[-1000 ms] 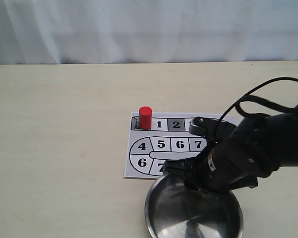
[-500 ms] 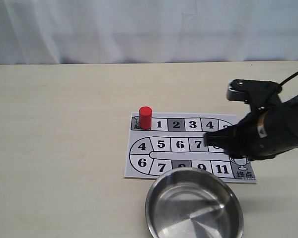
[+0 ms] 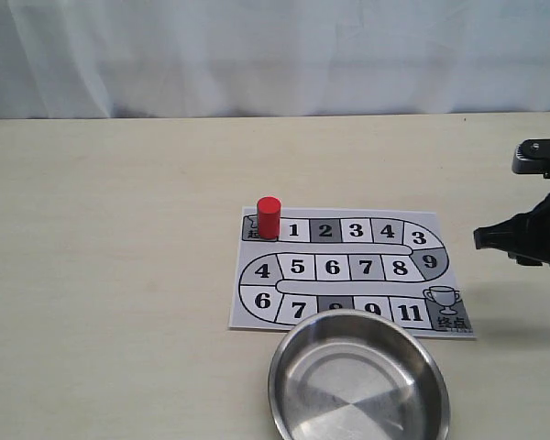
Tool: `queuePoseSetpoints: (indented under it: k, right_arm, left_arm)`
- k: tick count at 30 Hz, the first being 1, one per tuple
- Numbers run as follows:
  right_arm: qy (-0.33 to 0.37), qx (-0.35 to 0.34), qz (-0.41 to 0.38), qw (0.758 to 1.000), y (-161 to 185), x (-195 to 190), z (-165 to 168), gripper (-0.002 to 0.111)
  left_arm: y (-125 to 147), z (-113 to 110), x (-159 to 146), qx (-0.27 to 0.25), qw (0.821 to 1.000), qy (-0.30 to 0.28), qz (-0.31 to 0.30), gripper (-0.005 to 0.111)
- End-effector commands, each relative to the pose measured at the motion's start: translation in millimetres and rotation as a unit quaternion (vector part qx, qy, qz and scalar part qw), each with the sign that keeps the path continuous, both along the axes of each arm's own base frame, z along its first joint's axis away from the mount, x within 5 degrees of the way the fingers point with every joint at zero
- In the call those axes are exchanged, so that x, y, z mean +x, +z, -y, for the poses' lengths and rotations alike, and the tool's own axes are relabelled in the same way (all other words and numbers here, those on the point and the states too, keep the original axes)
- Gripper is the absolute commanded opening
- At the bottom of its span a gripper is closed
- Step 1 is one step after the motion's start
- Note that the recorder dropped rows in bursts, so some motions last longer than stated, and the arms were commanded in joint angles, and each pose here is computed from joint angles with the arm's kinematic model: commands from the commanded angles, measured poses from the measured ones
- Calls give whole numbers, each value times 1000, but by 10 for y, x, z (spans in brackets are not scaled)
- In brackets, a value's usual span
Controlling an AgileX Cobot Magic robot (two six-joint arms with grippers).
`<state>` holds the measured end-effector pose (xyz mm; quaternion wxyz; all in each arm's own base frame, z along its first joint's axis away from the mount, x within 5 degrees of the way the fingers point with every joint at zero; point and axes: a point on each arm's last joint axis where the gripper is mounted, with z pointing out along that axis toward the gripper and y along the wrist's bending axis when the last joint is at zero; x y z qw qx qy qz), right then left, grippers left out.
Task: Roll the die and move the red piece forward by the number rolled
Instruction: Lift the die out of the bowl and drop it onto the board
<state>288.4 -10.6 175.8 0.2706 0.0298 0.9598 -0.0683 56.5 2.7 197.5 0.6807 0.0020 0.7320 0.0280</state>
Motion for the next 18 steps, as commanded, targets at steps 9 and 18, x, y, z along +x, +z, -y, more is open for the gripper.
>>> queuePoseSetpoints:
  k: [9, 18]
  right_arm:
    - [63, 39, 34, 997, -329, 221, -177, 5]
    - [149, 38, 25, 988, -256, 292, -839, 91]
  left_arm:
    - [28, 1, -2, -2, 1000, -1, 9, 0]
    - [26, 1, -2, -2, 1000, 0, 8, 0]
